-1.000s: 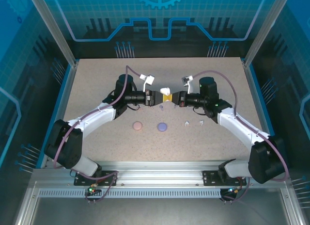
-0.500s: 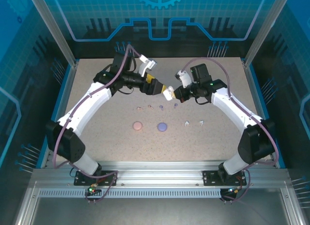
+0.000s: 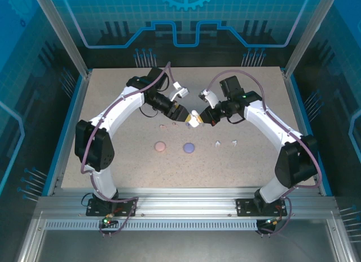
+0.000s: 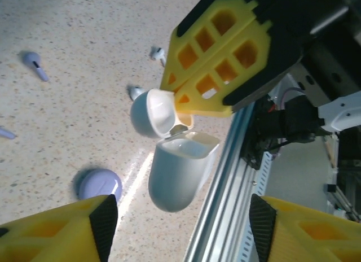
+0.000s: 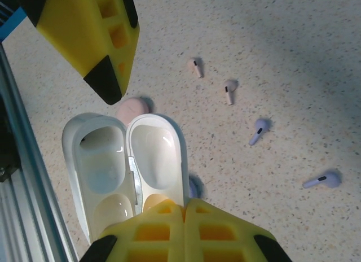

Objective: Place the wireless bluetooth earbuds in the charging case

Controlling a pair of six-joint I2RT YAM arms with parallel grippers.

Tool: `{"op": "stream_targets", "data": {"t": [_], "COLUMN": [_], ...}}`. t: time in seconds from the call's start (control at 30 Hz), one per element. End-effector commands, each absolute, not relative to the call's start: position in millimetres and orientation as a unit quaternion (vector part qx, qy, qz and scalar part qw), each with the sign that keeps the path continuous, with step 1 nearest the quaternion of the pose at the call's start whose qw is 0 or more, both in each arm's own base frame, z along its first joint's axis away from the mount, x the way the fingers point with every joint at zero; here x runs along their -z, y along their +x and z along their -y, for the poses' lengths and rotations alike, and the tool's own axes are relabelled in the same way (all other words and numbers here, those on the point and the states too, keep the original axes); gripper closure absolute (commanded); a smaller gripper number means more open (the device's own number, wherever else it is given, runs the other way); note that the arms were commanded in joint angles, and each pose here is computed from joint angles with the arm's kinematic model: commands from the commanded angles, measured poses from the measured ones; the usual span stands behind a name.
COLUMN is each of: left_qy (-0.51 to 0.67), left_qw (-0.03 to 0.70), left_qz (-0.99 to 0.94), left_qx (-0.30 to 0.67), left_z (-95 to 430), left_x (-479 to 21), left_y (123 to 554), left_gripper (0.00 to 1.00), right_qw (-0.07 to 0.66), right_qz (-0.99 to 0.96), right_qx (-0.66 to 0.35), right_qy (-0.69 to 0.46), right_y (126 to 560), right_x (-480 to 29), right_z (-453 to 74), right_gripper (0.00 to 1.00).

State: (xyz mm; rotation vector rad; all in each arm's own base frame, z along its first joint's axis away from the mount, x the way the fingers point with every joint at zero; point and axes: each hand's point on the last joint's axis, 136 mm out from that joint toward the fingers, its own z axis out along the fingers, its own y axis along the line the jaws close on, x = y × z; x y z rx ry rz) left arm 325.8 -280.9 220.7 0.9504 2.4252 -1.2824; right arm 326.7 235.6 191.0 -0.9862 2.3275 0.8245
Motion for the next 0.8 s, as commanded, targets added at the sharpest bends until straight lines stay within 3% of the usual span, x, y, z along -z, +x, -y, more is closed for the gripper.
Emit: {"op": "stream_targets", "data": {"t": [0.0, 0.3, 0.77], "left_qy": [0.335, 0.334, 0.338], "left_qw": [0.108, 0.102, 0.091], "left_qz": [-0.806, -0.792, -0.782], "left_qx": [0.477, 0.501, 0.515], "left_z": [285, 291, 292], "left_x": [-236, -240, -241], "left_y": [318, 317, 310], "left_gripper": [0.37, 0.44, 0.65], "right_qw": [0.235, 0.249, 0.247], "right_qz": [-0.831, -0.817, -0.818], "right_qx": [-0.327, -0.34, -0.326], "right_qy": [-0.382, -0.395, -0.404], "right_y": [316, 310, 313], "right_x": [-205, -224, -224], "right_z": [-246, -259, -260], "right_gripper": [1.0, 1.0, 1.0]}}
